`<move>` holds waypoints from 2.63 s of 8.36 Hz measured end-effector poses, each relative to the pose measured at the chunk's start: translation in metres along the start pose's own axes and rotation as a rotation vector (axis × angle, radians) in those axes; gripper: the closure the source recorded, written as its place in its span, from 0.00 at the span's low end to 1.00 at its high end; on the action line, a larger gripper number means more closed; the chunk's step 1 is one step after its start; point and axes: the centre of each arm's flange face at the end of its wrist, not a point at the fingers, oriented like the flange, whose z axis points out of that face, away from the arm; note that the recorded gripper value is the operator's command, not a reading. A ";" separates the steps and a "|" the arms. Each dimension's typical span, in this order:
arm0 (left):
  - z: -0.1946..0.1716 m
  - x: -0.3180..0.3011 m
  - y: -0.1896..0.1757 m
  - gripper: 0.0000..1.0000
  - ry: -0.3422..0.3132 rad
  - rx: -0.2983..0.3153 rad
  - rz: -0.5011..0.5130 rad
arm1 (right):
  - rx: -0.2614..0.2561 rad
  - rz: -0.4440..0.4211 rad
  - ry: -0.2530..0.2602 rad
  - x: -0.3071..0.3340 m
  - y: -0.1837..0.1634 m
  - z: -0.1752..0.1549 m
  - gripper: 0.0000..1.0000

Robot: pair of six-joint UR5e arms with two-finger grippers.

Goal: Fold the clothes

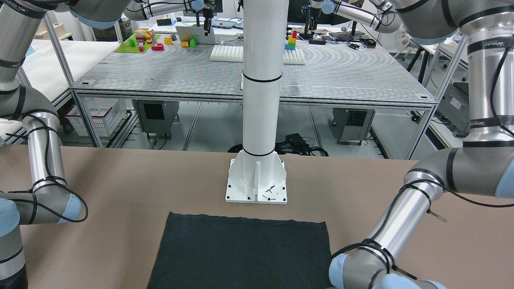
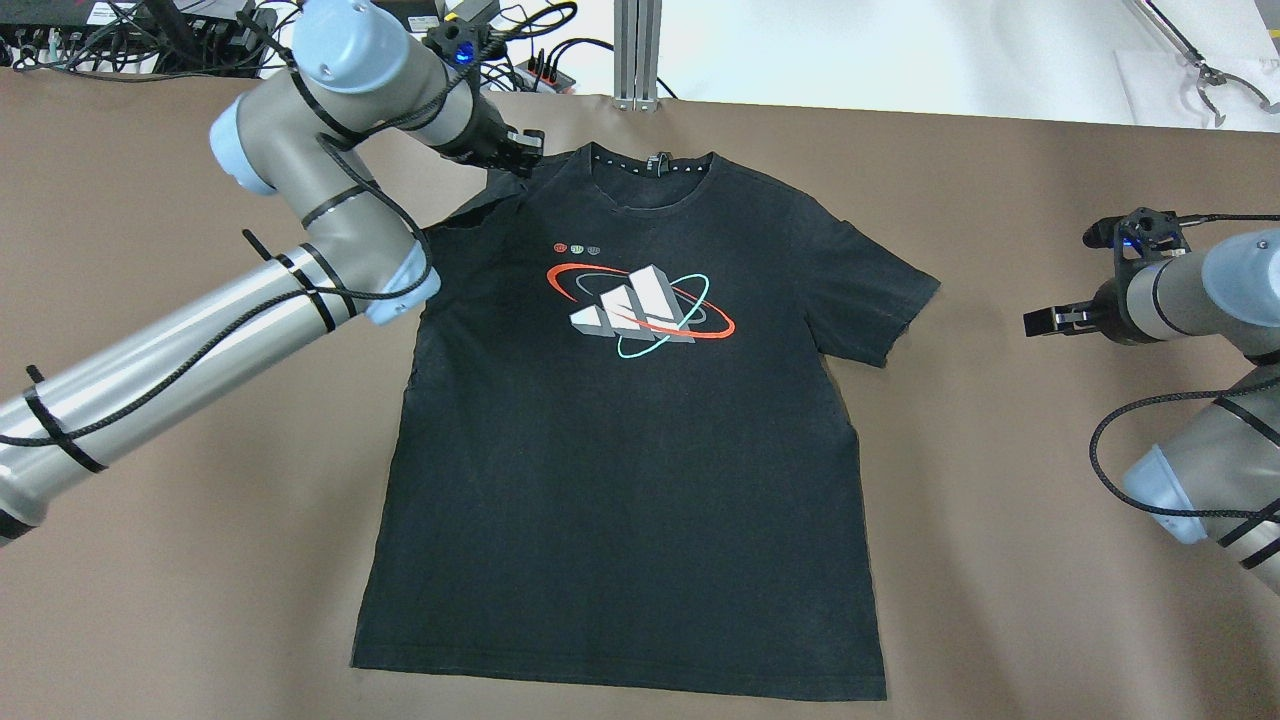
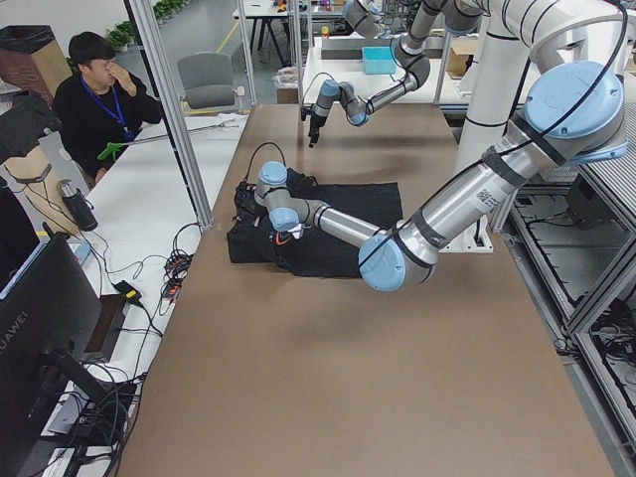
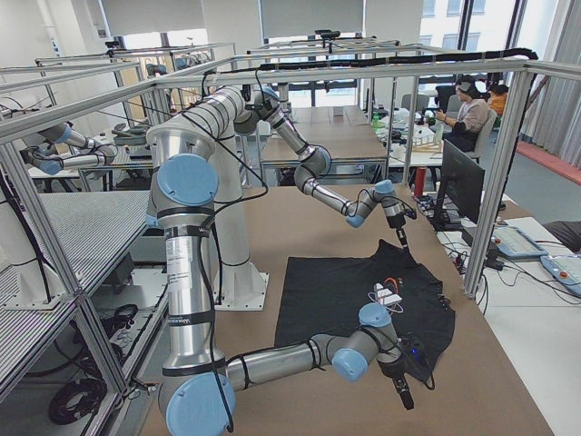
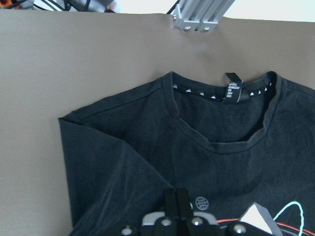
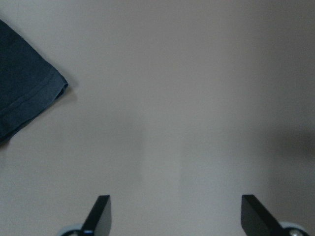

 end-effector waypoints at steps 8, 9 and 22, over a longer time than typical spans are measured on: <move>0.056 0.083 0.066 1.00 -0.108 0.082 -0.078 | -0.010 -0.002 0.004 -0.002 0.000 0.007 0.06; 0.055 0.085 0.063 1.00 -0.116 0.101 -0.110 | -0.013 -0.001 0.006 -0.004 -0.004 0.012 0.06; 0.049 0.102 0.061 0.06 -0.095 0.139 -0.120 | 0.061 0.160 -0.094 -0.064 -0.063 0.064 0.09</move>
